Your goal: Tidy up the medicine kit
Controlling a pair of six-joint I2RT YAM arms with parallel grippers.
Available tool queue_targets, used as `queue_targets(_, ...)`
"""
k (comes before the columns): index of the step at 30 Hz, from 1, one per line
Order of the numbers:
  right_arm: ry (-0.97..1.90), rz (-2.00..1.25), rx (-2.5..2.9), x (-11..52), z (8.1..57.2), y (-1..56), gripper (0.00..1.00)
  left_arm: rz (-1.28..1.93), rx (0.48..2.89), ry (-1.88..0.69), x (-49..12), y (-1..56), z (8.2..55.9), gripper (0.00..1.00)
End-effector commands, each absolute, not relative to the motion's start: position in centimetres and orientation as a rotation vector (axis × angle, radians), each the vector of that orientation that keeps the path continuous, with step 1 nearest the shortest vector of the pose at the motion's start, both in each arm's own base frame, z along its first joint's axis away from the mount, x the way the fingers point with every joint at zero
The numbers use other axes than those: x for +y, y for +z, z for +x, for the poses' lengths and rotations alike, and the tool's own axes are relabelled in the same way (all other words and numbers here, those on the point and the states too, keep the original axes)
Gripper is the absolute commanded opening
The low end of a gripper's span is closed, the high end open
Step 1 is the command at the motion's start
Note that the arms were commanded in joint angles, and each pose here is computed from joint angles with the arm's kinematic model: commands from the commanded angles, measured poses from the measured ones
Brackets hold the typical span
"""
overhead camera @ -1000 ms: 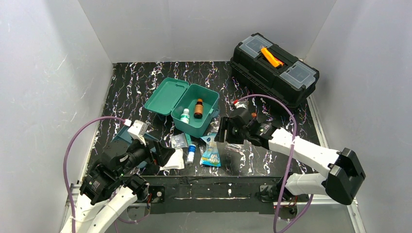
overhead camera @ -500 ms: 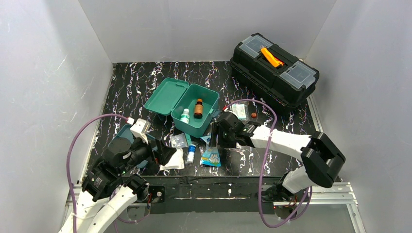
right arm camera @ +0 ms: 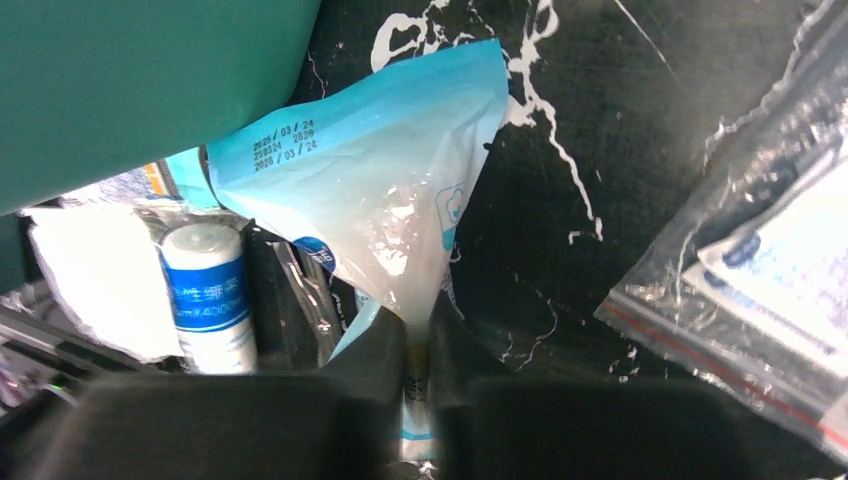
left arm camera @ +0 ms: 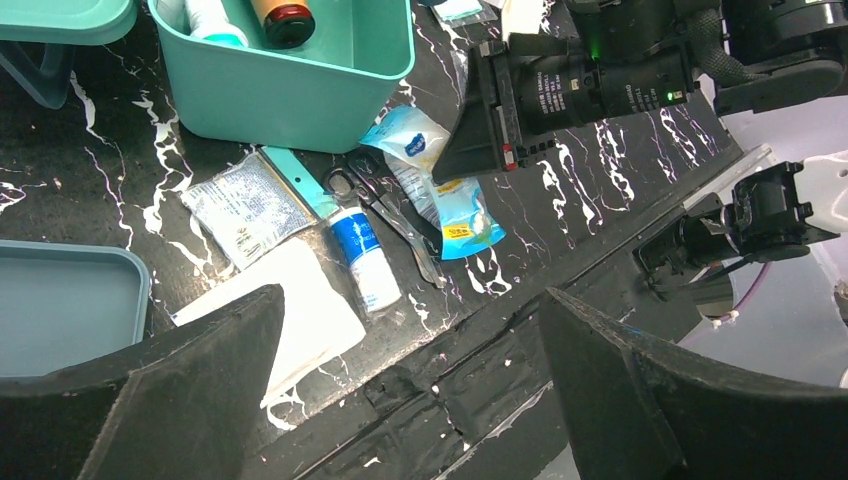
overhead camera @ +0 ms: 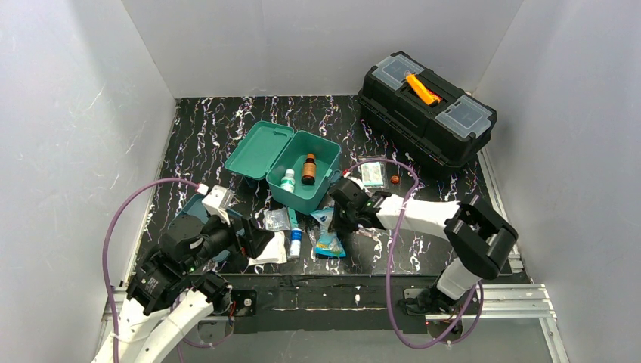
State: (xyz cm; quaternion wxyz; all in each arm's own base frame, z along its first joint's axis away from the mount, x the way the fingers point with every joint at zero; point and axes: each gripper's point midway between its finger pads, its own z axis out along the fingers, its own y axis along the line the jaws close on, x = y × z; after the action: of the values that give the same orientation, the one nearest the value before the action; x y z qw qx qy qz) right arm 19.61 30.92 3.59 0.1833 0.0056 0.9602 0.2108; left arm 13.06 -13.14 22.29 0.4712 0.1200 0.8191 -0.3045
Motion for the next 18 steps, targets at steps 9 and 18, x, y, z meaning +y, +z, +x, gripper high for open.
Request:
queue_targets(9, 0.587, 0.002, 2.543, 28.2, 19.7, 10.6, 0.01, 0.469, 1.884, -0.914, -14.9, 24.0, 10.4, 0.98)
queue_targets(18, 0.629, -0.045, 2.458, 26.7, 19.2, 16.5, 0.01, 0.488, 1.822, -0.94, -14.8, 24.8, 9.6, 0.98)
